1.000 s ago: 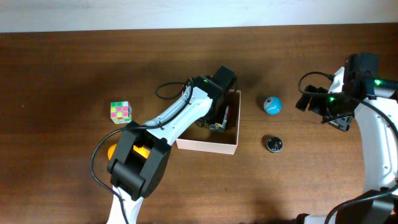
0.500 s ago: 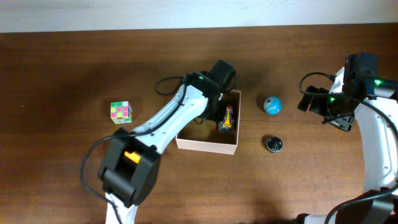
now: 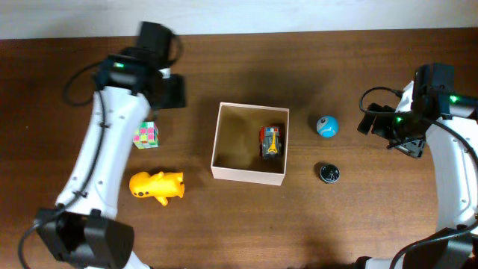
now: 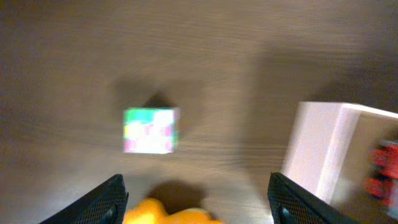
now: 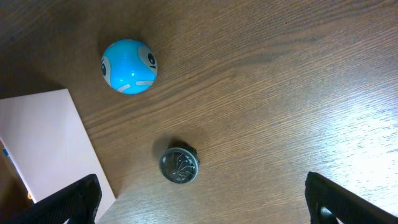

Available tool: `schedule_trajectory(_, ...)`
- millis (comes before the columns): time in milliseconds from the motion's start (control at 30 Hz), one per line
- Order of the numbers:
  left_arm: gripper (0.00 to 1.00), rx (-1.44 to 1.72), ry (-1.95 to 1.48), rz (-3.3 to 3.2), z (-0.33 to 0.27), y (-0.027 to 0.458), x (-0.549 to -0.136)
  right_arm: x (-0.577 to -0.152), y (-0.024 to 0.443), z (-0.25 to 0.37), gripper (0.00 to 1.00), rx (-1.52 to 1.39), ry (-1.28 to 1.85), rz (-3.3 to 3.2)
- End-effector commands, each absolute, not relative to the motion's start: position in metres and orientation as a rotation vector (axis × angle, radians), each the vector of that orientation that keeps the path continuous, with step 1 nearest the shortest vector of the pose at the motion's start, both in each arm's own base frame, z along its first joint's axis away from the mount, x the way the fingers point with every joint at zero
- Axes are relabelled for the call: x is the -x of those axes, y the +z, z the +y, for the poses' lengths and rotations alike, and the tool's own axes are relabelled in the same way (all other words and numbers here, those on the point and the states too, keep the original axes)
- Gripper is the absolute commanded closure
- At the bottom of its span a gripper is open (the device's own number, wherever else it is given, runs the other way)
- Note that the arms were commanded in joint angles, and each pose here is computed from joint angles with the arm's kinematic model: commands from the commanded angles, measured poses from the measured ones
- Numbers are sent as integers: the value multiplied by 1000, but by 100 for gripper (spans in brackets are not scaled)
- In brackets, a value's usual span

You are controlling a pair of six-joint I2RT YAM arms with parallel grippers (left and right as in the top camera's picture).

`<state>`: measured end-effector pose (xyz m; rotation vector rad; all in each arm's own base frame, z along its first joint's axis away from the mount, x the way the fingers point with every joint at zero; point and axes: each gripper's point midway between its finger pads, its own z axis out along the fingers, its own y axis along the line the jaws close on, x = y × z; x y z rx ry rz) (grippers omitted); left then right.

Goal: Pack container
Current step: 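Move the left gripper back and grasp the Rubik's cube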

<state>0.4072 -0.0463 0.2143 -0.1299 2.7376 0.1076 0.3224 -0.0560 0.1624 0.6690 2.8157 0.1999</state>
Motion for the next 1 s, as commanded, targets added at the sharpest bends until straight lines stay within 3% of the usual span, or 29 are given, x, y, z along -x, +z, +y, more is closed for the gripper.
schedule_trajectory(0, 25, 200, 121, 2866, -13, 172, -407, -325, 165, -61, 1, -679, 180, 2804)
schedule_trajectory(267, 25, 177, 123, 3083, 11, 86, -409, -325, 165, -61, 1, -678, 180, 2804)
schedule_trajectory(667, 26, 141, 102, 3197, 13, 23, -412, -325, 165, -62, 1, -680, 169, 2805)
schedule_trajectory(767, 45, 143, 65, 3220, 9, 16, -410, -325, 165, -62, 1, -680, 169, 2805)
schedule_trajectory(967, 46, 135, 68, 3218, 9, 17, -410, -325, 165, -62, 1, -680, 168, 2804)
